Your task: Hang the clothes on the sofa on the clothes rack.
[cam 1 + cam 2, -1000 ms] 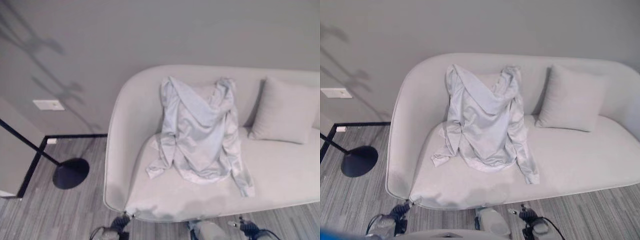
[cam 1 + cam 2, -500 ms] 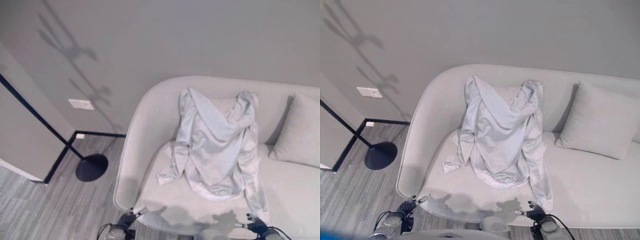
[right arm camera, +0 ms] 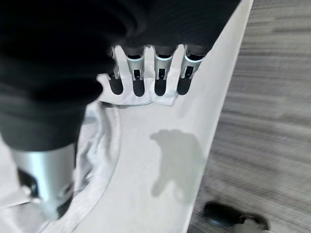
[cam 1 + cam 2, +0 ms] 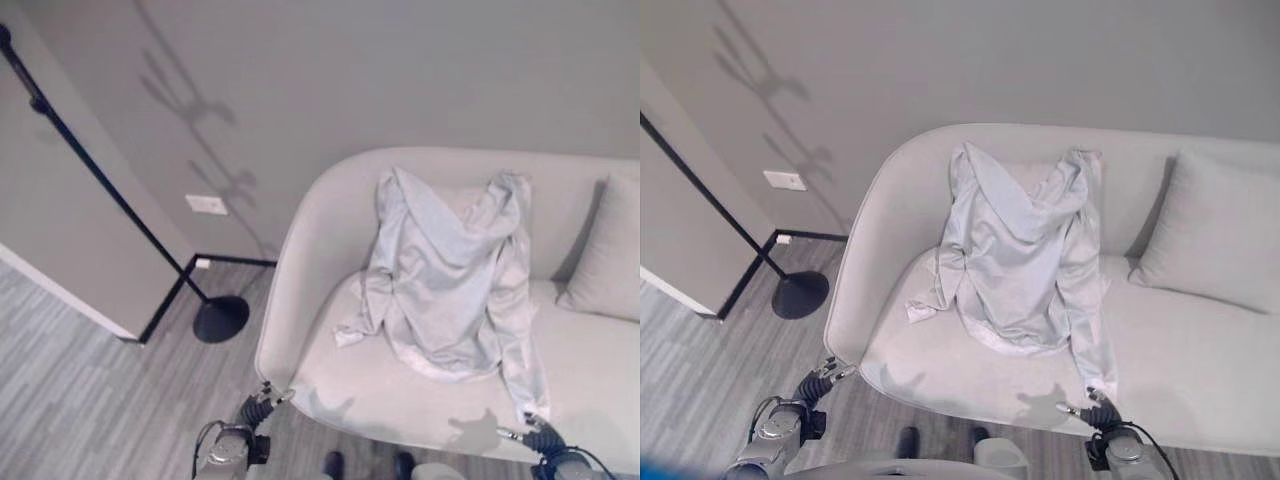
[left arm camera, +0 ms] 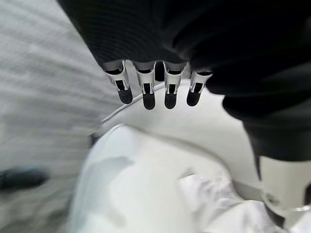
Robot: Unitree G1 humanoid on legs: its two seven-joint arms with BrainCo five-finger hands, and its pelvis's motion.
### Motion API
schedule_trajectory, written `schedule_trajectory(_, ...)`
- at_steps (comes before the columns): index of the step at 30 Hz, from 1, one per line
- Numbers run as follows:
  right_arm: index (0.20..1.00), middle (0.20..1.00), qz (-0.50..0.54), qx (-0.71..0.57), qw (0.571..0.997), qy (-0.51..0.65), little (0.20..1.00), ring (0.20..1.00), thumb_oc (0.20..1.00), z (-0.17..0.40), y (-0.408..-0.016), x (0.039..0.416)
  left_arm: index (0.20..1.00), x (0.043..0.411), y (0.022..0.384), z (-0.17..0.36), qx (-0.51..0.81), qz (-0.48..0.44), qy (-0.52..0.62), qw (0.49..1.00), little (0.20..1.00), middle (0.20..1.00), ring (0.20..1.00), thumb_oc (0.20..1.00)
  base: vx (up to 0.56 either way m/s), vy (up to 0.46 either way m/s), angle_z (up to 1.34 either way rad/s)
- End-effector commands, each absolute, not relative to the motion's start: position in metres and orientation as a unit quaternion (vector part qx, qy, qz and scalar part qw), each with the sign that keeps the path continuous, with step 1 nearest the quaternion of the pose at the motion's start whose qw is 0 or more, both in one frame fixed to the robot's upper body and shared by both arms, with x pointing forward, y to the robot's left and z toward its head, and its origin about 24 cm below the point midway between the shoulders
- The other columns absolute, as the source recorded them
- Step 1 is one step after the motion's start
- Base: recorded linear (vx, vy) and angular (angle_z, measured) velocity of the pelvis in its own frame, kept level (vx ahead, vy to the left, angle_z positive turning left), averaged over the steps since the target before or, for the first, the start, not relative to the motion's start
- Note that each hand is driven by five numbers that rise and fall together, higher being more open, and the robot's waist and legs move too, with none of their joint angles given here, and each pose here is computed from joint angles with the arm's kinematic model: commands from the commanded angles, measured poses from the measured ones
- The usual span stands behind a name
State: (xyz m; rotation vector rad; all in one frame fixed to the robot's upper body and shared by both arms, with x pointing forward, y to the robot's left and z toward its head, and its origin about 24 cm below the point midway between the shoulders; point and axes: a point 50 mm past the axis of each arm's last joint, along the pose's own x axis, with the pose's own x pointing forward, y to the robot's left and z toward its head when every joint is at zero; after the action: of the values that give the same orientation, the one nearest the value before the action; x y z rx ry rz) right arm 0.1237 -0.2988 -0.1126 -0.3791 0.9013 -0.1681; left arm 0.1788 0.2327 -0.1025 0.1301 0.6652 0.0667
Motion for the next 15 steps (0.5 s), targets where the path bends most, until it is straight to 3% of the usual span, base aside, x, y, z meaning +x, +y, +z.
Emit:
schedule_trajectory(1,1.000,1.000,-0.084,-0.190,0.900,0.382,1.000,1.000,1.000,-0.097,-0.302,0.146,1.000,0.203,0.243,-0.080,0.077,0.035,0.263,0.961,1.000,1.000,1.000,1.000,0.10,0.070,-0.43)
schedule_trajectory(15,1.000,1.000,-0.115,-0.233,0.922,0.286,1.000,1.000,1.000,-0.052,-0.328,0.169,1.000,0.241,0.253,-0.029,0.125,0.019,0.152,0.980,1.000,1.000,1.000,1.000,0.06,0.009,-0.12)
